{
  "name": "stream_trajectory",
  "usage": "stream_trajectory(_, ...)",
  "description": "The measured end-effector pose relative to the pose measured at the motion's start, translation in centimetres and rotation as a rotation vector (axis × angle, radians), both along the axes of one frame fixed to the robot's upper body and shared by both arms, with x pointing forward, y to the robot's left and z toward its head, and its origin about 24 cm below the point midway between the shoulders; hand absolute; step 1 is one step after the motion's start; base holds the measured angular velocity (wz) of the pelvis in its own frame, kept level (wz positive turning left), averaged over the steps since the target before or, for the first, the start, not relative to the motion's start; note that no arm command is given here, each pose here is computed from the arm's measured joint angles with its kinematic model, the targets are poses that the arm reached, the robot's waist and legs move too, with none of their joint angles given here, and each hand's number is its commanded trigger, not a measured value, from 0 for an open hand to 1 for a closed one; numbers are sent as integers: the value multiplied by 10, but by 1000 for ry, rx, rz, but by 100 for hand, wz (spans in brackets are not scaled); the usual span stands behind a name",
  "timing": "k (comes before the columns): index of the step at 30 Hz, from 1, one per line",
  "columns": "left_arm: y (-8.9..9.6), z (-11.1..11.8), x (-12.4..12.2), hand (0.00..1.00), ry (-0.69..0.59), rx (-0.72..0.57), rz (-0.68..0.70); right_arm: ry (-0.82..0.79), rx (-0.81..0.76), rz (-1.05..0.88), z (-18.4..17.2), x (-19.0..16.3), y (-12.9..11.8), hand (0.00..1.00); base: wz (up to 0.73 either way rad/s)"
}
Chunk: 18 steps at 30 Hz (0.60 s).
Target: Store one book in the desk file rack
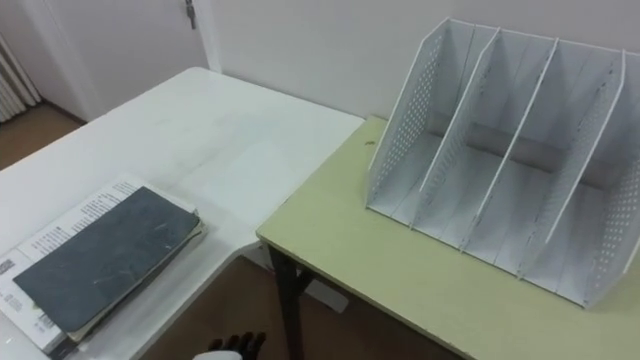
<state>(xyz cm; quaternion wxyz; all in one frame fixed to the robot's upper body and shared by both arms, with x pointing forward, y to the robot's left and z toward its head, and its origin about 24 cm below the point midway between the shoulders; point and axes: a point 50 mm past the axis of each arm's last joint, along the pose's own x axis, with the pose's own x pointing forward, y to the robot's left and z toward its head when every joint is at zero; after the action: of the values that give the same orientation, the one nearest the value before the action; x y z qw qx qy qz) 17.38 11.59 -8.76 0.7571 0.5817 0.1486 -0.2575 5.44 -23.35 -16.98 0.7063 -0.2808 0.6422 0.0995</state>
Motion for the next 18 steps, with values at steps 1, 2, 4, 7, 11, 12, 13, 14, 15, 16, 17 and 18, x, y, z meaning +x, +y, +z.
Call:
stream_trajectory(1,-2,9,5,0,-44,-13,-10,-3,1,1,0,1,0,0,4)
stream_trajectory(2,-4,19,11,0,-98,-18,-28,-2,1,0,0,0,0,0,4)
stream_trajectory(4,-7,34,19,0,-172,-39,-43,4,1,0,0,-1,0,0,0)
stream_trajectory(7,-11,49,27,0,-256,-52,-64,8,5,4,0,-2,1,0,0)
stream_trajectory(11,-14,62,30,0,-342,-37,-102,14,10,-2,-1,-3,1,0,2)
stream_trajectory(12,-13,64,31,0,-357,-39,-105,14,12,-5,-1,-4,1,0,5)
stream_trajectory(13,-13,67,31,0,-390,-45,-105,16,12,-11,-1,-4,1,0,4)
stream_trajectory(14,-12,68,32,0,-404,-49,-104,17,12,-11,-1,-5,1,0,0)
stream_trajectory(15,-11,70,32,0,-426,-52,-102,22,12,-10,-1,-7,1,0,0)
stream_trajectory(16,-10,72,33,0,-446,-54,-101,30,11,-11,-1,-9,1,0,0)
stream_trajectory(17,-9,76,34,0,-468,-60,-102,40,9,-7,-2,-11,1,0,0)
stream_trajectory(18,-9,78,34,0,-484,-65,-101,43,8,-10,-2,-12,1,0,0)
